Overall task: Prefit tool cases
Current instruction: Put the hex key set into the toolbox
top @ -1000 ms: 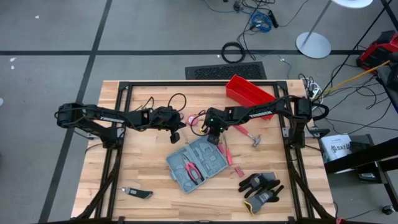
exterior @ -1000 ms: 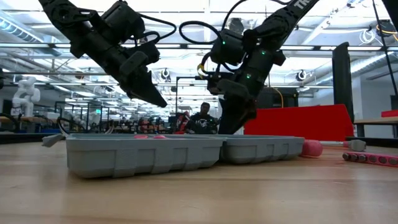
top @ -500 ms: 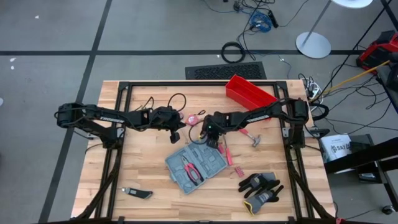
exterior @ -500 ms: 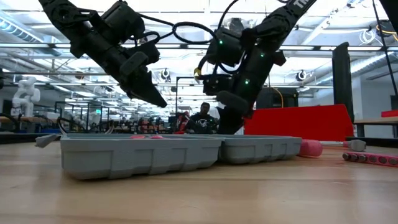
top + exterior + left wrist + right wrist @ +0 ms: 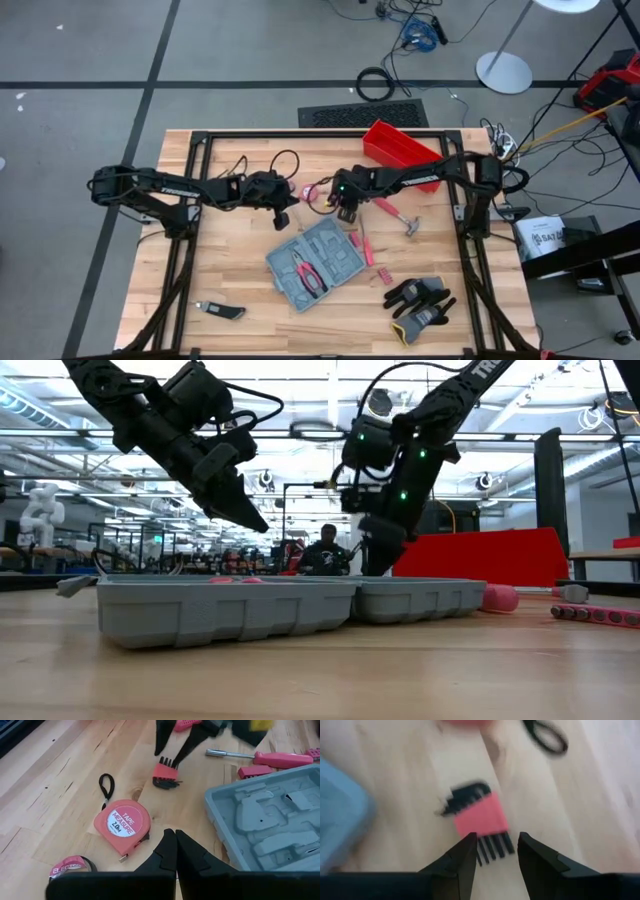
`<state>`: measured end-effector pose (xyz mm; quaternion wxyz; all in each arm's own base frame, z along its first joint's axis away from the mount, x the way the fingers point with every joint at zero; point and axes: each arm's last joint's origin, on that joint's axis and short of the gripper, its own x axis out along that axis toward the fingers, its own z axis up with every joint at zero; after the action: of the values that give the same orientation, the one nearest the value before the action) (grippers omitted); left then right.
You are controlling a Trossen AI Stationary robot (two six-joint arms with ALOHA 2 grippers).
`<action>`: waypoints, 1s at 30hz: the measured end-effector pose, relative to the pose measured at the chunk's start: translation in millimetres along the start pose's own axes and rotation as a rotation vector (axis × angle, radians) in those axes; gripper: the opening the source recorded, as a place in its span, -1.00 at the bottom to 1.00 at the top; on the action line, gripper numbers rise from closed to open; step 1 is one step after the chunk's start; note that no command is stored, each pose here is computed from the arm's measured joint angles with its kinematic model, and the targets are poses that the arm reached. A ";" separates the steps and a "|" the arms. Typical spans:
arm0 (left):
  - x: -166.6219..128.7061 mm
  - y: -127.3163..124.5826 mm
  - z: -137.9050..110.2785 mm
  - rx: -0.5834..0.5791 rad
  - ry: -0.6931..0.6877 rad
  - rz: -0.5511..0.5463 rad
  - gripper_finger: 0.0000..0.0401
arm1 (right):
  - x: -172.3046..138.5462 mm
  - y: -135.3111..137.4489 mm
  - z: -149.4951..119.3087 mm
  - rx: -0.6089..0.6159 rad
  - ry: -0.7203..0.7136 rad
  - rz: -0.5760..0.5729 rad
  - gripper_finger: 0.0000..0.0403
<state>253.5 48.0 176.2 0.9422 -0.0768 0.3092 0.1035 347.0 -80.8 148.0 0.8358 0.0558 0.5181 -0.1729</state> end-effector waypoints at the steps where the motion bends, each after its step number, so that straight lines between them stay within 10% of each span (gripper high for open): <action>1: 0.0 -0.1 0.0 0.000 0.000 0.000 -0.99 | -2.6 -2.0 2.0 -0.010 -0.012 0.023 -0.34; 30: 0.0 0.1 2.1 0.010 -0.024 0.009 -0.99 | 22.6 -1.9 2.6 -0.231 -0.008 0.125 0.14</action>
<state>254.6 48.6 177.9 0.9457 -0.0694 0.2989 0.1070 357.6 -88.5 129.3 0.8479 -0.0092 0.5267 -0.0597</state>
